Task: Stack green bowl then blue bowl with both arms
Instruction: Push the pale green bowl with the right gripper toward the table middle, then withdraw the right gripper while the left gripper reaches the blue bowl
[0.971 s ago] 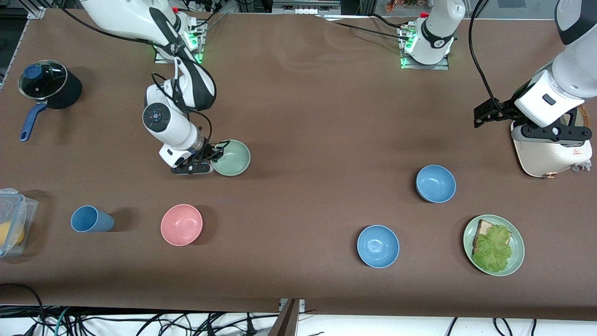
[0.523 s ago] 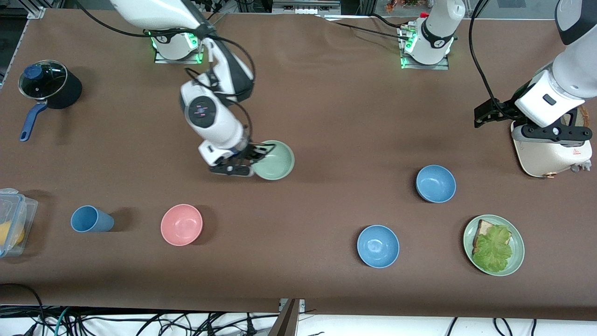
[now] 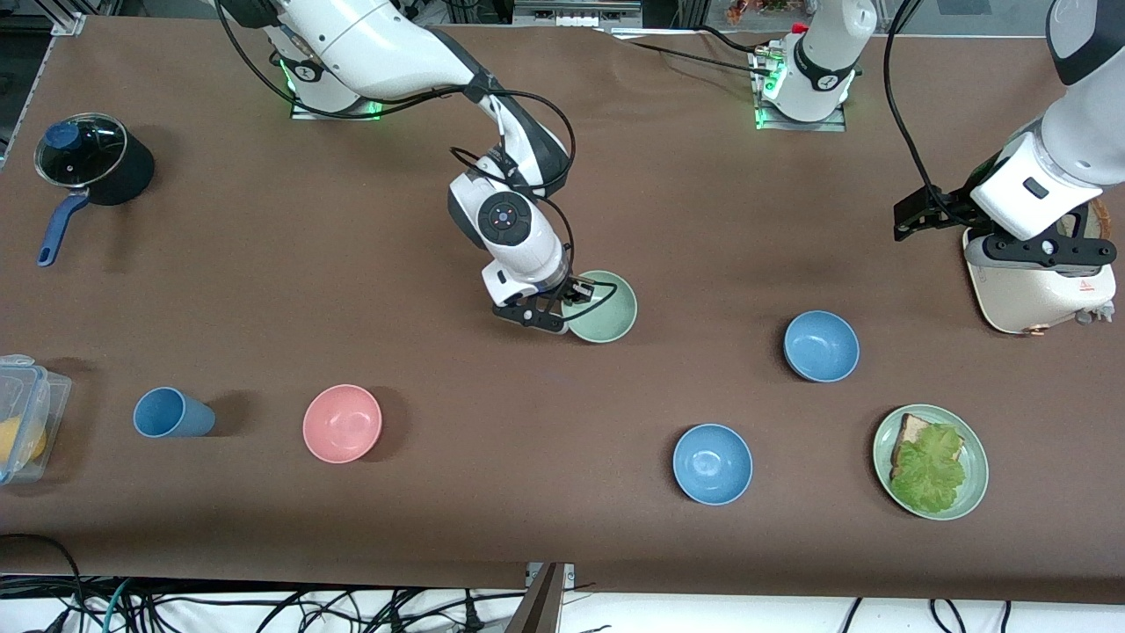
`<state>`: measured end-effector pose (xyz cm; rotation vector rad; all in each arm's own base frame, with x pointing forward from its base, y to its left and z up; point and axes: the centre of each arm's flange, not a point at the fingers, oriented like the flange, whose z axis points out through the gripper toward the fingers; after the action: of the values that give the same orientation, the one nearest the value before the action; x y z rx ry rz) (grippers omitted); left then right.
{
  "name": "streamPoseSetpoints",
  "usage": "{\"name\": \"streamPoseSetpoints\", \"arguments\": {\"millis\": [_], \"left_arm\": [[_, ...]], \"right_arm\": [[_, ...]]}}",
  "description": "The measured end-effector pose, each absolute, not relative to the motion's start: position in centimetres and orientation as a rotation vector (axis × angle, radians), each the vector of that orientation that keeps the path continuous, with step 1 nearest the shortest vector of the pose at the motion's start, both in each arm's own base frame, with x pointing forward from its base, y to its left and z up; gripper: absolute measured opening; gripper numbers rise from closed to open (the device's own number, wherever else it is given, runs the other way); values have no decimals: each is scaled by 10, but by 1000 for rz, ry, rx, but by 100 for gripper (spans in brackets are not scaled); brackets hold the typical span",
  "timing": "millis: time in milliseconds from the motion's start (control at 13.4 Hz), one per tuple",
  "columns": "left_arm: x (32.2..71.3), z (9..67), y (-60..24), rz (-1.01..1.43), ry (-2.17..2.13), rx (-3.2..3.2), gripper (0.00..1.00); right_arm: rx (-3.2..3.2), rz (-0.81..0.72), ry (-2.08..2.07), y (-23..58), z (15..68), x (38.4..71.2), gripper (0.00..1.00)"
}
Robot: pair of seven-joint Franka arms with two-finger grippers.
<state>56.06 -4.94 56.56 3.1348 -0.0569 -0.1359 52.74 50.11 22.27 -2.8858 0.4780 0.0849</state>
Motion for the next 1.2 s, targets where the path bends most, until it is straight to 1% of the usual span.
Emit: {"name": "streamPoseSetpoints", "arguments": {"millis": [149,224,299,374,448,598,672,822,1046,1195], "left_arm": [[561,566,-49,-136,-57,3135,100],[561,566,-49,-136,-57,3135,100],[561,566,-49,-136,-57,3135,100],[561,566,-49,-136,-57,3135,100],[561,566,-49,-136,-57,3135,100],[561,565,-49,-137,-56,3135,100],[561,564,-49,-140,-56,3135,100],[564,558,-48,-158,-52,3135,100],[576,545,-47,-185,-45,3134,100],[584,536,-41,-206,-34,3133,100]], "right_arm": [[-2867,65,499,502,222,529,6],[-2865,63,502,503,222,530,13],[-2863,61,502,503,222,530,24],[-2864,56,499,503,223,531,33],[-2866,44,492,503,225,532,44],[-2884,8,483,497,232,541,64],[-2906,-7,496,485,242,552,76],[-2958,-32,508,439,285,587,99],[-3021,-11,349,338,363,631,100],[-3022,10,297,273,403,643,100]]}}
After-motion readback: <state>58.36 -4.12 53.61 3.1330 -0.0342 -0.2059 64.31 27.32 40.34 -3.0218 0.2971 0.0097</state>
